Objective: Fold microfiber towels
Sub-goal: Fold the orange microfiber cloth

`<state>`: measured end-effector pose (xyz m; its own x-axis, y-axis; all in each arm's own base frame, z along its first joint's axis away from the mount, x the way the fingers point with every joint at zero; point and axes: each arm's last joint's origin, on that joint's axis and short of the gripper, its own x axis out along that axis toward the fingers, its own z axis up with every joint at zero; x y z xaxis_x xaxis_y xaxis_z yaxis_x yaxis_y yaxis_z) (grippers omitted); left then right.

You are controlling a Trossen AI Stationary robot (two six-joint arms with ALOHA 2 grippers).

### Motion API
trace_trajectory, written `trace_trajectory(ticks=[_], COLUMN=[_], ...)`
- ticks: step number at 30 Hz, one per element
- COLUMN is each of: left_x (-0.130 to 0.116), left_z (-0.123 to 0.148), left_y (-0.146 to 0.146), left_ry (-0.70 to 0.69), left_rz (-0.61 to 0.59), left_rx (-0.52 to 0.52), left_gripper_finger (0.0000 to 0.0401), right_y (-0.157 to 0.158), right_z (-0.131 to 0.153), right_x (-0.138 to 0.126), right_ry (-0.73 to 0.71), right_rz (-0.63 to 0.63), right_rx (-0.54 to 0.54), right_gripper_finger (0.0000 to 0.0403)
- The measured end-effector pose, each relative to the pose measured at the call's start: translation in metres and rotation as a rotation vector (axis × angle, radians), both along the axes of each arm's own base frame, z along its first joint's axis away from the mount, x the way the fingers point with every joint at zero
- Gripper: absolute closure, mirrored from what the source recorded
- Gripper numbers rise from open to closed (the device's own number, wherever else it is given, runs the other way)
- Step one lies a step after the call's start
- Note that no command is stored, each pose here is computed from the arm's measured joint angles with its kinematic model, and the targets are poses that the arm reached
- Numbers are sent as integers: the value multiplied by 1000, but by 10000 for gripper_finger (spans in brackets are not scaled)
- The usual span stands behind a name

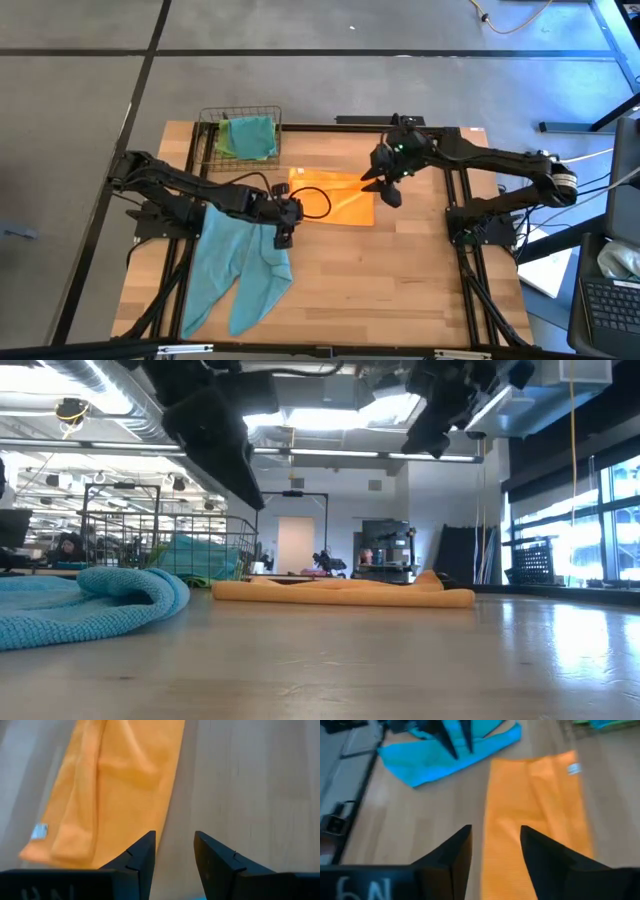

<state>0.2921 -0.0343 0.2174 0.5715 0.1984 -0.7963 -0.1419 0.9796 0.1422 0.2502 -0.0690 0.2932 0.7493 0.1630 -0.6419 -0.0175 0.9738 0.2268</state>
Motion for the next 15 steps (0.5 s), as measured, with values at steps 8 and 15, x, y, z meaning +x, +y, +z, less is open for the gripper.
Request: trace_trajectory(ticks=[8, 15], left_x=[12, 13], left_z=[-33, -48], left_y=[1, 8], left_ry=[147, 234], left_rz=[-165, -161], left_rx=[28, 54], left_gripper_finger=[275, 275], right_y=[28, 59], right_z=[-64, -105], right_x=[-1, -7], right_ry=[84, 141], right_rz=[33, 87], right_rx=[98, -32], right_gripper_finger=[253, 254])
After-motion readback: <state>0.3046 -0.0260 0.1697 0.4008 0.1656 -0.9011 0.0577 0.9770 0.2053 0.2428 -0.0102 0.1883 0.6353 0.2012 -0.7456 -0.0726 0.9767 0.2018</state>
